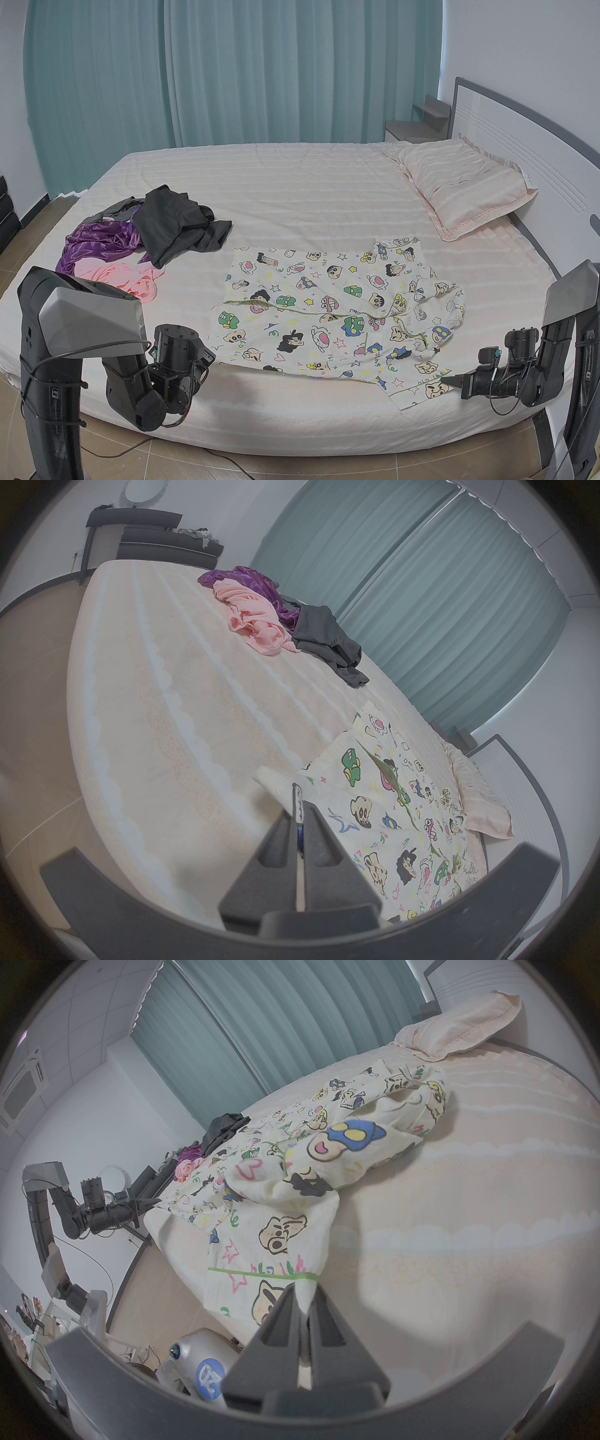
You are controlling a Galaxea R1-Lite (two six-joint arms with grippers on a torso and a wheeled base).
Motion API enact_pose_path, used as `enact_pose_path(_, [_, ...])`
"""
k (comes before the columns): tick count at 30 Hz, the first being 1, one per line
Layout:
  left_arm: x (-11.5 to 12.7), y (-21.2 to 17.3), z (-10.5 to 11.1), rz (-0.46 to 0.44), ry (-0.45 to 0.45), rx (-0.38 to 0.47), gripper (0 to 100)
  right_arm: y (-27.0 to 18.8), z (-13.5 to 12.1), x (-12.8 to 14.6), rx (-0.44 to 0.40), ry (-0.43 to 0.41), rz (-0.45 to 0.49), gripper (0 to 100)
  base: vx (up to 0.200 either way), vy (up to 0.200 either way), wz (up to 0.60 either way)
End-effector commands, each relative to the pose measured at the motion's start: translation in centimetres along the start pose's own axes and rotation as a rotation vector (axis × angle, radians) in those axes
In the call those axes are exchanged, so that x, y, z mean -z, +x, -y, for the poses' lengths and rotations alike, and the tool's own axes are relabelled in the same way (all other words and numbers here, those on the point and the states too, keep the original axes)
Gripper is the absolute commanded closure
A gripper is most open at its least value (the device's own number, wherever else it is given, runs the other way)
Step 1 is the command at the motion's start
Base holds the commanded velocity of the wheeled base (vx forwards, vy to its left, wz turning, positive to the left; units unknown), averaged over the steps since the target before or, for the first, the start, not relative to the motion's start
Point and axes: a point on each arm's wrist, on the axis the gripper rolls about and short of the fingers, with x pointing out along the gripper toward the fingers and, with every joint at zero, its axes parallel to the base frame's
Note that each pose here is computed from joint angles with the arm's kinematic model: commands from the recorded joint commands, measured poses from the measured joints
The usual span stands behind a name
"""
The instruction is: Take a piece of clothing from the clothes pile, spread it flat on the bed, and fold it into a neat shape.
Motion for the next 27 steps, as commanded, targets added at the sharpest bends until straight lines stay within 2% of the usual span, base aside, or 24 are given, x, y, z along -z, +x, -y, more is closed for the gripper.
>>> enact_pose_path(1, [-0.3,-1.1,0.8,0.004,0.005,0.031,100,-2.8,-0.9,-1.1,0.003,0.000,0.041,100,0.000,0.000,0.00])
enact_pose_path(9, [-0.1,-2.3,1.0,-0.006,0.107,0.043,100,-6.9,-2.3,-1.4,-0.007,0.044,0.052,100,0.000,0.000,0.00])
enact_pose_path(15, [0.6,-3.1,-0.1,-0.042,0.173,0.010,100,-8.3,-3.6,-0.3,-0.007,0.062,0.022,100,0.000,0.000,0.00])
enact_pose_path(27, [2.1,-5.1,-1.7,-0.092,0.267,-0.042,100,-10.0,-4.7,1.8,0.001,0.042,-0.044,100,0.000,0.000,0.00])
